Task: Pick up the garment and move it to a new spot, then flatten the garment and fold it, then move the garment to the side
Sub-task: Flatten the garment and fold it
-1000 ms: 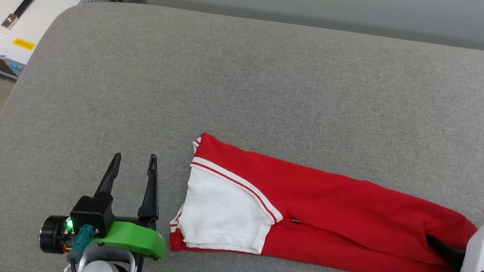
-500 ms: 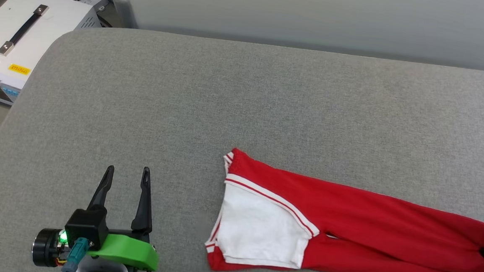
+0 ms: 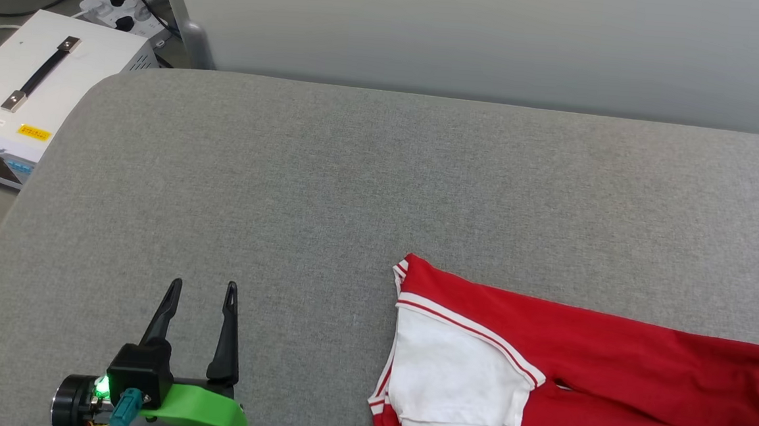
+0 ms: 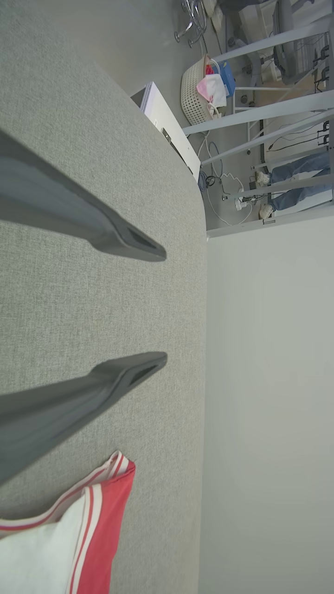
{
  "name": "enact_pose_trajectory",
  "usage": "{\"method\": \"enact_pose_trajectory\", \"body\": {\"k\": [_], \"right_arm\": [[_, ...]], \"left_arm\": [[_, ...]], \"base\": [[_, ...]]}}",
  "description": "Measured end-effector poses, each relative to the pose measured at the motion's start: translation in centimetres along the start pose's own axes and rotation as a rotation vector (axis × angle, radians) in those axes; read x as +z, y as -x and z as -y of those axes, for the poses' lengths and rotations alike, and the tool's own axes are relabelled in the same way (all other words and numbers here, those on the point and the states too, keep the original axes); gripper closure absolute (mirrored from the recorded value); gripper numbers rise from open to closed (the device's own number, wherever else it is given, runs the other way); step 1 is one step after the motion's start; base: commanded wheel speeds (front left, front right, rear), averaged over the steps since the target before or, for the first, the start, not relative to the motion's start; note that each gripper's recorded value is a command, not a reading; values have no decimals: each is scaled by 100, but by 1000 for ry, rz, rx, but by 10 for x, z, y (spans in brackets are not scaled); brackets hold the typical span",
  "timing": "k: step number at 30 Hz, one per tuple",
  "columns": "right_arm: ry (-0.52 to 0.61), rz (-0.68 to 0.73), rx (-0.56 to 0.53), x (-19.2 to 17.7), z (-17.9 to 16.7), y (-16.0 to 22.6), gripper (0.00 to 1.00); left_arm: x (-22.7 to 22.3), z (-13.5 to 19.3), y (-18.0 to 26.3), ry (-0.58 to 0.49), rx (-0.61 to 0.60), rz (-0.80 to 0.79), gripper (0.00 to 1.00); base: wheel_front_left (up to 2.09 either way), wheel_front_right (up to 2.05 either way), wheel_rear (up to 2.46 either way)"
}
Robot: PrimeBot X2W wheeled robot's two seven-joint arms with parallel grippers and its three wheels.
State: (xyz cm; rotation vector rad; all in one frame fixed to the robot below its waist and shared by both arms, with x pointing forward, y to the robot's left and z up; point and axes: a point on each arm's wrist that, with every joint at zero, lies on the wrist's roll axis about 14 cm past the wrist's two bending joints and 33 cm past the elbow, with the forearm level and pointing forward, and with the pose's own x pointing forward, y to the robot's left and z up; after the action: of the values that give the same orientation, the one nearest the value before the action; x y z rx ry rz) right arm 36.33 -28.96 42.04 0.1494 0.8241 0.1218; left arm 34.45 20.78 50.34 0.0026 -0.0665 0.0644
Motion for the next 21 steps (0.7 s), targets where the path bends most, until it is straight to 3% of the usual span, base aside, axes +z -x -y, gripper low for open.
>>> {"method": "enact_pose_trajectory", "body": {"k": [10, 11, 21], "right_arm": [[71, 47, 255, 18, -92, 9, 100], [106, 34, 332, 19, -122, 6, 100], [257, -2, 535, 26, -215, -14, 100]], "left_arm": [[-4, 9, 1, 5, -29, -13, 0], [-7, 11, 0, 1, -34, -23, 0], [-15, 10, -2, 0, -28, -49, 0]], "base": [[0, 0, 0], [0, 0, 0], [0, 0, 0]]}}
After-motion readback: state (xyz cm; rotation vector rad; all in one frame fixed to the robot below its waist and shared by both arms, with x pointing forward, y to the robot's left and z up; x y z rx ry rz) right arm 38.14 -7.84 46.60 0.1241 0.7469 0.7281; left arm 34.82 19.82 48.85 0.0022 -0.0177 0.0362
